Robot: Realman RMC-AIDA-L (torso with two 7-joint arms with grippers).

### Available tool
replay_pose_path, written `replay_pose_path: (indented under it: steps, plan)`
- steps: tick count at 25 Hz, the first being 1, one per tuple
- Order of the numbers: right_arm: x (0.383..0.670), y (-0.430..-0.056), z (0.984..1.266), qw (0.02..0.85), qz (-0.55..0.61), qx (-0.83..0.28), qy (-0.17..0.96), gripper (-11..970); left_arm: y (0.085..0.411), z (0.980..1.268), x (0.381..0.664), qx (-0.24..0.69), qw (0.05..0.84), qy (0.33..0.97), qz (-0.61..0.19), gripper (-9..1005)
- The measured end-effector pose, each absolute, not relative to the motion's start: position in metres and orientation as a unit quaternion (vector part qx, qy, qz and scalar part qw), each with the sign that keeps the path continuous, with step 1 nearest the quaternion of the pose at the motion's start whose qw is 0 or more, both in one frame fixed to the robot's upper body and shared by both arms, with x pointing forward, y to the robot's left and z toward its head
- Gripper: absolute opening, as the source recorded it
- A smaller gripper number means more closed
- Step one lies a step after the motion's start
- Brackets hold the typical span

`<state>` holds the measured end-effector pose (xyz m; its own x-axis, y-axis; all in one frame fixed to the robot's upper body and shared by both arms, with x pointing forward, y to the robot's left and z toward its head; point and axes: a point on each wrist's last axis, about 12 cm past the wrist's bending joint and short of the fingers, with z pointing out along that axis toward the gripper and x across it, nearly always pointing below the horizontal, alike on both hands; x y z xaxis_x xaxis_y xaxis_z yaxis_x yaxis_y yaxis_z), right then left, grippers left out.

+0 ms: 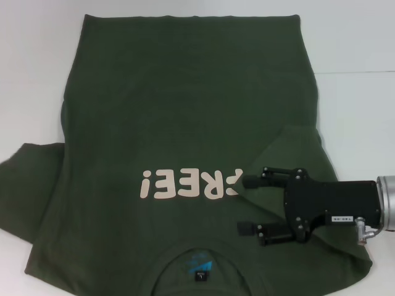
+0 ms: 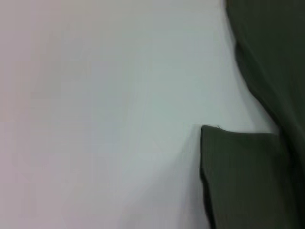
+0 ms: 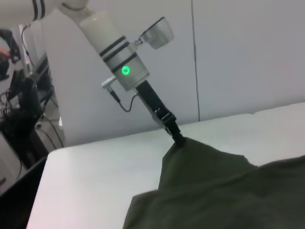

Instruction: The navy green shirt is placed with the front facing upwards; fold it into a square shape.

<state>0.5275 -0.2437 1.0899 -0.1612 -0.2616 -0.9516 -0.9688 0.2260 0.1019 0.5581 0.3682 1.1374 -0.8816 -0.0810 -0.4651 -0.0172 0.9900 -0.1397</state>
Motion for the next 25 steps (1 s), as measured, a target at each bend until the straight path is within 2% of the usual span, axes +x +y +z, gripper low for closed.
replay_pose_path:
  steps: [11,25]
  plan:
    - [0.523,-0.242,1.081,0.443,0.420,-0.446,0.654,894,0.395,1.138,0.553,-0.026,0.280,0.959,-0.027,19]
    - [0.519,-0.241,1.072,0.433,0.432,-0.429,0.665,896,0.396,1.140,0.557,-0.004,0.297,0.955,-0.007,18]
